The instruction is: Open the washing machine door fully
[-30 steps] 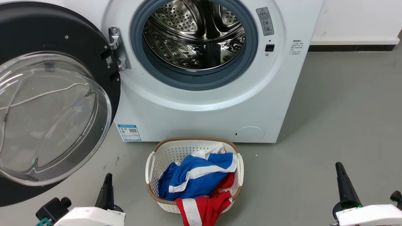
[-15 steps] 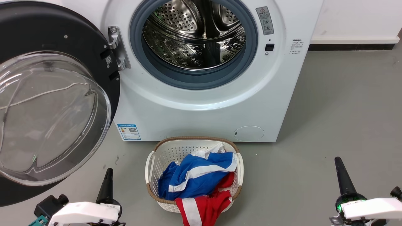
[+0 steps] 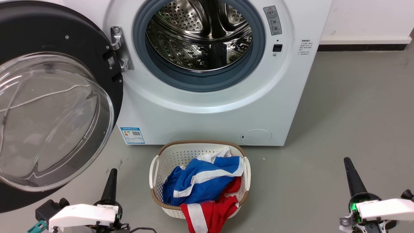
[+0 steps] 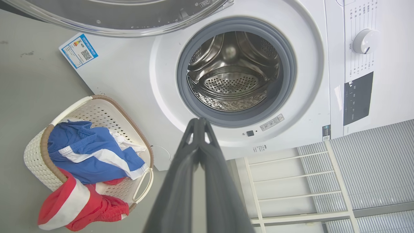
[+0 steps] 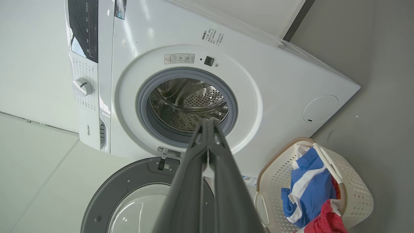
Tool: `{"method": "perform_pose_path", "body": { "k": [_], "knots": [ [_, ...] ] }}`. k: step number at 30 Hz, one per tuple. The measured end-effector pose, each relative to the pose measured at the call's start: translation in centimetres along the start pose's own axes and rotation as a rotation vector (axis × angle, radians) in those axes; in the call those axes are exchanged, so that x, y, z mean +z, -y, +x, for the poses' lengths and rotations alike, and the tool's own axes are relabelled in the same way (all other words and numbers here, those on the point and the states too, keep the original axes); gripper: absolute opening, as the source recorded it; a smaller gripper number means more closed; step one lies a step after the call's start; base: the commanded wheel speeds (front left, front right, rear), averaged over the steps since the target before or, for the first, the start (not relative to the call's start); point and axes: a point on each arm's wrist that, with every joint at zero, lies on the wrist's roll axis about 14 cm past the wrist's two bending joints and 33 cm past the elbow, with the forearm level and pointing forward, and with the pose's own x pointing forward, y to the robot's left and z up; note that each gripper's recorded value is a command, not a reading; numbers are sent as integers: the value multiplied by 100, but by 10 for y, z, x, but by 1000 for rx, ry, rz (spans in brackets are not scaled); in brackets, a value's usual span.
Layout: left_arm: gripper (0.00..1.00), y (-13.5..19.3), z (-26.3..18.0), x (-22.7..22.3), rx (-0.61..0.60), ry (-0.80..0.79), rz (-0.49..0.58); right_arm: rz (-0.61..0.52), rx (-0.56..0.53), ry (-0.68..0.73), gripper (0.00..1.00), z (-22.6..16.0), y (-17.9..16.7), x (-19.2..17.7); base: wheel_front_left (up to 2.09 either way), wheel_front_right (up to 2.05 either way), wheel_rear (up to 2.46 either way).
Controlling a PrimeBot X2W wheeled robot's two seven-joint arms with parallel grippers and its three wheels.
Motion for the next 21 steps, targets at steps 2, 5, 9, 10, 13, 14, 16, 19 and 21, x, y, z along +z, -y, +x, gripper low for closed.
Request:
{"method": "perform_pose_path", "body": {
  "k": [2,5,9,10,13,14,16,19,21],
  "knots": [
    [0,1,1,0,-4,0,-19,17,1,-1,0,1,0,0,0,0,0],
    [0,2,2,1,-8,-3,-49,47,-4,-5,0,1,1,0,0,0,0],
    [0,4,4,1,-15,-5,-86,80,3,-6,0,4,-2,0,0,0,0],
    [0,4,4,1,-18,-5,-96,89,4,-6,0,5,-2,0,0,0,0],
    [0,5,5,1,-21,-8,-123,116,3,-6,0,6,-2,1,0,0,0],
    [0,5,5,1,-21,-8,-132,124,3,-10,0,6,-2,0,0,0,0],
    [0,7,6,2,-27,-9,-150,139,3,-9,0,7,-2,1,0,0,0],
    [0,8,7,2,-32,-10,-176,165,6,-11,0,8,-3,1,0,0,0],
    [0,8,8,2,-35,-13,-192,181,6,-12,0,9,-3,1,0,0,0]
  ]
}}
